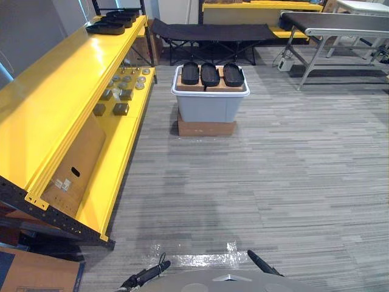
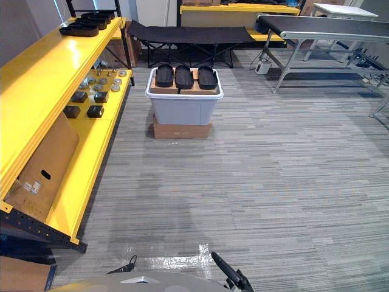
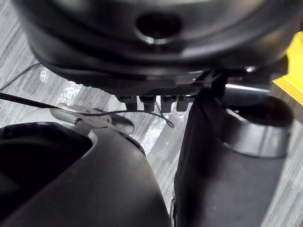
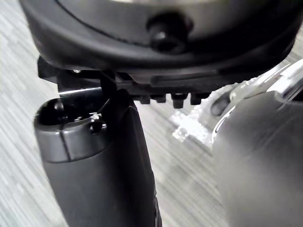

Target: Walk over and take three plastic housings, then place them on the shelf

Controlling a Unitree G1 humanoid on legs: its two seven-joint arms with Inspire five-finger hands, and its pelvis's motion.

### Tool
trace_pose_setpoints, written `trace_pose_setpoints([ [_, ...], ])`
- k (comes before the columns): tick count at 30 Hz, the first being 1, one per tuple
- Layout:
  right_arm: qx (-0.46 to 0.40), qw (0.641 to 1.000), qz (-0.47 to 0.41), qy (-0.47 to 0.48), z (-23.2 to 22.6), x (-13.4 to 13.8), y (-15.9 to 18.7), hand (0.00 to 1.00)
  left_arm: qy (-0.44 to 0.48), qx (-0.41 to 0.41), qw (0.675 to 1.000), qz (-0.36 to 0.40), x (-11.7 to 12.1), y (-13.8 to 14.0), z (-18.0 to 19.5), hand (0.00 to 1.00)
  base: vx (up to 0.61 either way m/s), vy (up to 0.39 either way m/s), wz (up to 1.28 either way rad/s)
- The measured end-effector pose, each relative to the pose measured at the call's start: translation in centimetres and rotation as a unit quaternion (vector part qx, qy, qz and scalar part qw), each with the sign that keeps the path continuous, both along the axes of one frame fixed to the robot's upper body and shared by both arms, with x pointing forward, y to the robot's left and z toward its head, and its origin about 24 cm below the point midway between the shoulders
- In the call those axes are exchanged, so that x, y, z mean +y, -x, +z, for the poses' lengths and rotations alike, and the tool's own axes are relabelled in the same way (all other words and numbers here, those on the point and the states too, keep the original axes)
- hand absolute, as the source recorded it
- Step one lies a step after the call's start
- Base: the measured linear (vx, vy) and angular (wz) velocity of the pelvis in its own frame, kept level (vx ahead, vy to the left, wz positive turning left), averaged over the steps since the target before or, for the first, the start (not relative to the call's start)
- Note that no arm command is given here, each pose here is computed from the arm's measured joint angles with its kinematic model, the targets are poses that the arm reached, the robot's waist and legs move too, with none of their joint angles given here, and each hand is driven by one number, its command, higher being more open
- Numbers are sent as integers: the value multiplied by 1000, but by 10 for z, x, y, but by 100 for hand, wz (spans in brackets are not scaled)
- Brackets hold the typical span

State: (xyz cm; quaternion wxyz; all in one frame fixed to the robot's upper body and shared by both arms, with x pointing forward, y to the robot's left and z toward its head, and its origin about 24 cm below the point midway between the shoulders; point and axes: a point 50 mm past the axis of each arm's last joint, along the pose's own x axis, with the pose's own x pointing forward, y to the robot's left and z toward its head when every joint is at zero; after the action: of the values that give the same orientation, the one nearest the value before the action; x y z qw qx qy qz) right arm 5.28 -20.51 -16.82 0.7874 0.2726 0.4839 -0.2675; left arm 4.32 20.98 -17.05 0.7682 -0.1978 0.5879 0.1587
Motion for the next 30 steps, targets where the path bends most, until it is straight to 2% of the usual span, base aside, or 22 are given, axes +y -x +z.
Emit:
trace_pose_setpoints([
  [4, -69, 996, 27, 49, 13, -2, -48, 100, -10, -62, 998, -6, 1, -33, 8, 100, -38, -20, 15],
  [7, -126, 988, 29, 86, 29, -12, -82, 100, -2, -134, 991, -25, -14, -70, 19, 100, -65, -9, 14],
  [12, -168, 978, 62, 103, 44, -9, -113, 100, 9, -212, 977, -26, -22, -115, 39, 100, -68, -14, -1],
  [25, -134, 987, 40, 77, 34, -5, -92, 100, -38, -211, 977, -1, -15, -108, 38, 100, -8, -3, -1],
  [30, -120, 989, 40, 78, 30, -6, -79, 100, -36, -215, 975, 34, -13, -104, 38, 100, -48, -15, -3],
])
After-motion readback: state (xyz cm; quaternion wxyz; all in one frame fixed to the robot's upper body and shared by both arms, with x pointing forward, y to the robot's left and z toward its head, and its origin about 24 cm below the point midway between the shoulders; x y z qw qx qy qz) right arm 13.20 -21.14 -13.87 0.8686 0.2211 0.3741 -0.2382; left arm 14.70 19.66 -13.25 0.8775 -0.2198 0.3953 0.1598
